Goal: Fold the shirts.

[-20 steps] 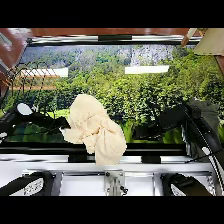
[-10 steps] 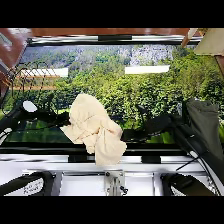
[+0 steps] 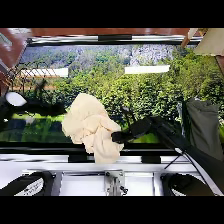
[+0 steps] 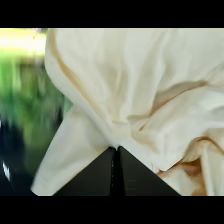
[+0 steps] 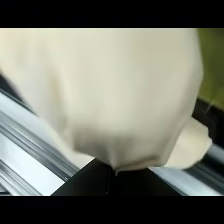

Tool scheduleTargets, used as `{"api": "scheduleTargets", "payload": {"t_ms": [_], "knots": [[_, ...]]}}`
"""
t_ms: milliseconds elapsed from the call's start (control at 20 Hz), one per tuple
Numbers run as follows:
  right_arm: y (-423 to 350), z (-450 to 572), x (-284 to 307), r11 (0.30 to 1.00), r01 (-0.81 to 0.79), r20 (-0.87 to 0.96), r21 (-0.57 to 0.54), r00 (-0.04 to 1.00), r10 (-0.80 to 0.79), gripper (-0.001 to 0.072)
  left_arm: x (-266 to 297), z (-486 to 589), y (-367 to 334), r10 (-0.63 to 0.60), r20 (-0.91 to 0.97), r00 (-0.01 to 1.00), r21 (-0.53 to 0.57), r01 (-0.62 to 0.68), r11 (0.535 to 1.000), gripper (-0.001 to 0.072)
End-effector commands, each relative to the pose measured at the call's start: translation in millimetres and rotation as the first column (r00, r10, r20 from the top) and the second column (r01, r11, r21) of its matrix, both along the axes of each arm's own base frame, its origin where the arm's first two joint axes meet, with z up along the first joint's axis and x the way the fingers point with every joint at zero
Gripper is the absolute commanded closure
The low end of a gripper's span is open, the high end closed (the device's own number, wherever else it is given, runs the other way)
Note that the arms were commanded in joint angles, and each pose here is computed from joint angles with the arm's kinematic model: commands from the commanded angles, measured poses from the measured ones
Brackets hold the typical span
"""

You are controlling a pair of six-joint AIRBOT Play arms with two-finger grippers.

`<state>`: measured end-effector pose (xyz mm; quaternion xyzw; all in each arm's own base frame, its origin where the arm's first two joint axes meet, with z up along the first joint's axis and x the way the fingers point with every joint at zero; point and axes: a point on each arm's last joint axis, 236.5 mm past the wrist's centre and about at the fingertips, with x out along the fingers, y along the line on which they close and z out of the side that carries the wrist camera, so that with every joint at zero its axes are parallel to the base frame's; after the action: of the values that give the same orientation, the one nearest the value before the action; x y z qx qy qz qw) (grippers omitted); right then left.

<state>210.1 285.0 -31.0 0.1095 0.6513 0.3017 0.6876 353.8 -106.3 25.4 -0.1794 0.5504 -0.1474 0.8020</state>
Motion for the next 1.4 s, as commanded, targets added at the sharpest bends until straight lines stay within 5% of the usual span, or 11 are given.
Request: {"api": "scheduleTargets", "payload": {"t_ms": [0, 100, 300, 400, 500, 650, 900, 1000, 1100, 1250, 1350], "knots": [[-21, 103, 52, 0.992, -0.117, 0.388, -0.037, 0.913, 0.122, 0.0649, 33, 154, -7, -0.081, 0.416, 0.906, 0.049, 0.067, 0.997, 0.0679], [-53, 243, 87, 1.0, -0.028, 0.694, 0.004, 0.719, 0.017, 0.0649, 12, 303, -21, -0.125, 0.718, 0.685, 0.083, 0.093, 0.992, 0.0679], [-89, 510, 16, 0.909, -0.109, 0.882, 0.402, 0.314, -0.352, 0.0649, -153, 567, -27, 0.047, 0.998, 0.039, -0.052, 0.164, 0.985, 0.0679], [-95, 567, -32, 0.843, -0.22, 0.862, 0.49, 0.266, -0.432, 0.0649, -227, 619, -19, 0.124, 0.983, -0.135, -0.091, 0.228, 0.969, 0.0679], [-91, 589, -62, 0.777, -0.302, 0.828, 0.553, 0.304, -0.471, 0.0649, -257, 627, -14, 0.138, 0.974, -0.181, -0.091, 0.244, 0.966, 0.0679], [-81, 564, -68, 0.779, -0.27, 0.791, 0.566, 0.446, -0.419, 0.0648, -250, 612, -16, 0.077, 0.987, -0.142, -0.046, 0.211, 0.976, 0.0679], [-105, 432, -42, 0.97, 0.003, 0.686, 0.245, 0.706, -0.176, 0.0648, -179, 579, 26, 0.016, 1.0, -0.023, -0.017, -0.078, 0.997, 0.0678], [-128, 358, -31, 0.989, 0.144, 0.515, 0.037, 0.846, -0.142, 0.0649, -139, 539, 25, -0.037, 0.992, 0.117, 0.051, -0.115, 0.992, 0.0679], [-135, 289, -22, 0.977, 0.171, 0.364, -0.127, 0.924, -0.115, 0.0648, -93, 463, 12, -0.112, 0.923, 0.367, 0.149, -0.075, 0.986, 0.0678], [-120, 185, 3, 0.963, 0.177, 0.222, -0.204, 0.966, -0.13, 0.0648, -36, 313, -3, -0.177, 0.665, 0.725, 0.234, 0.023, 0.972, 0.0678], [-112, 112, 25, 0.949, 0.206, 0.176, -0.237, 0.97, -0.167, 0.0648, -1, 234, -12, -0.176, 0.549, 0.817, 0.235, 0.052, 0.971, 0.0679]]}}
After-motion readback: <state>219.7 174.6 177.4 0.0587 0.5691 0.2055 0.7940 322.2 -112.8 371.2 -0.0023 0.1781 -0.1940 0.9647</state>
